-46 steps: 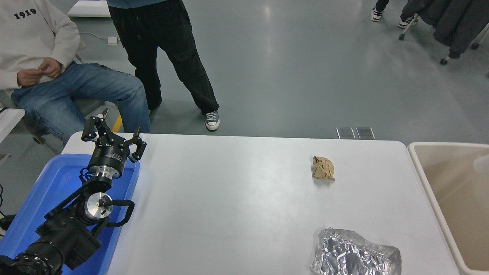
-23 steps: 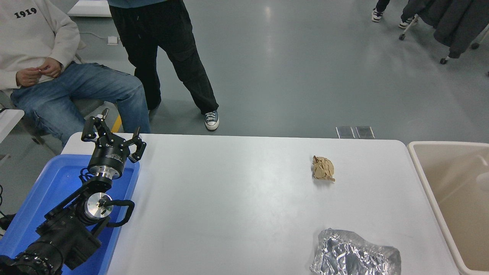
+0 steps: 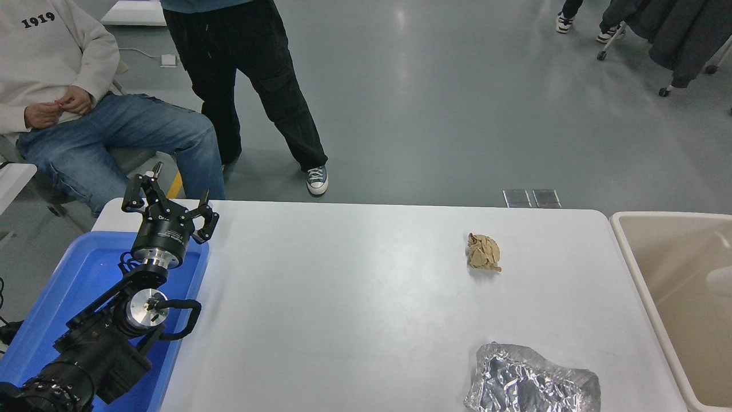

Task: Dispose of the paper cup in the dustbin

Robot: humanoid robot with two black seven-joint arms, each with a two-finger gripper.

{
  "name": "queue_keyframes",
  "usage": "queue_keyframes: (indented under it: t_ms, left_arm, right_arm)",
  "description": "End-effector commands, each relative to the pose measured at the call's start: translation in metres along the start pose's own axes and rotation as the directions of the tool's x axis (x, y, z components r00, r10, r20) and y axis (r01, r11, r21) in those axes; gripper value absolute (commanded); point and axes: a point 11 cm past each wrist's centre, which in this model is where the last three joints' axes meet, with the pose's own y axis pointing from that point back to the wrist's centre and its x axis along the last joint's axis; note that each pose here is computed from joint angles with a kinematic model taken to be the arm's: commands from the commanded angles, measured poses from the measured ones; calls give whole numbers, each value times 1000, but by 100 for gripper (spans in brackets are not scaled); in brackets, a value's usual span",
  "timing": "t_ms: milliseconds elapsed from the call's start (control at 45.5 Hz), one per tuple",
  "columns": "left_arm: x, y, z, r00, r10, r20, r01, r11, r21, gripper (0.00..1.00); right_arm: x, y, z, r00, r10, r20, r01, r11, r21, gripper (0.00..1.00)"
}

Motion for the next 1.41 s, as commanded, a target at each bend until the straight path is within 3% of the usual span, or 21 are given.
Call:
queue_keyframes:
  t_ms: [0,44,110,176,264,308,330,615,1385]
  left_arm:
    - [0,0,0,1000,0,0,0,1000,0,100]
    - [0,0,0,1000,0,0,0,1000,0,100]
    - [0,0,0,1000,0,0,0,1000,0,100]
    - [0,0,0,1000,0,0,0,1000,0,100]
    - [0,0,0,1000,0,0,0,1000,0,100]
    - [0,0,0,1000,0,0,0,1000,0,100]
    - [0,0,0,1000,0,0,0,1000,0,100]
    - [0,0,0,1000,0,0,0,1000,0,100]
    - [0,0,0,1000,0,0,0,1000,0,100]
  right_arm:
    - [-3,1,5,1000,-1,7,1,1000,-13,0]
    - [-2,1,5,1000,-2,11,2,1000,-13,2]
    - [-2,1,4,1000,-5,27,5,1000,-14,39]
    - [-1,1,5,998,1,64,0,1000,-19,66]
    - [-1,1,5,995,6,101,-4,1000,-21,82]
    - [0,1,5,993,9,114,-7,1000,-21,97]
    - [1,1,5,993,12,118,-9,1000,-22,100]
    - [25,-5,-28,984,59,168,-64,998,28,100]
    - [37,-7,-42,965,68,253,-82,996,46,100]
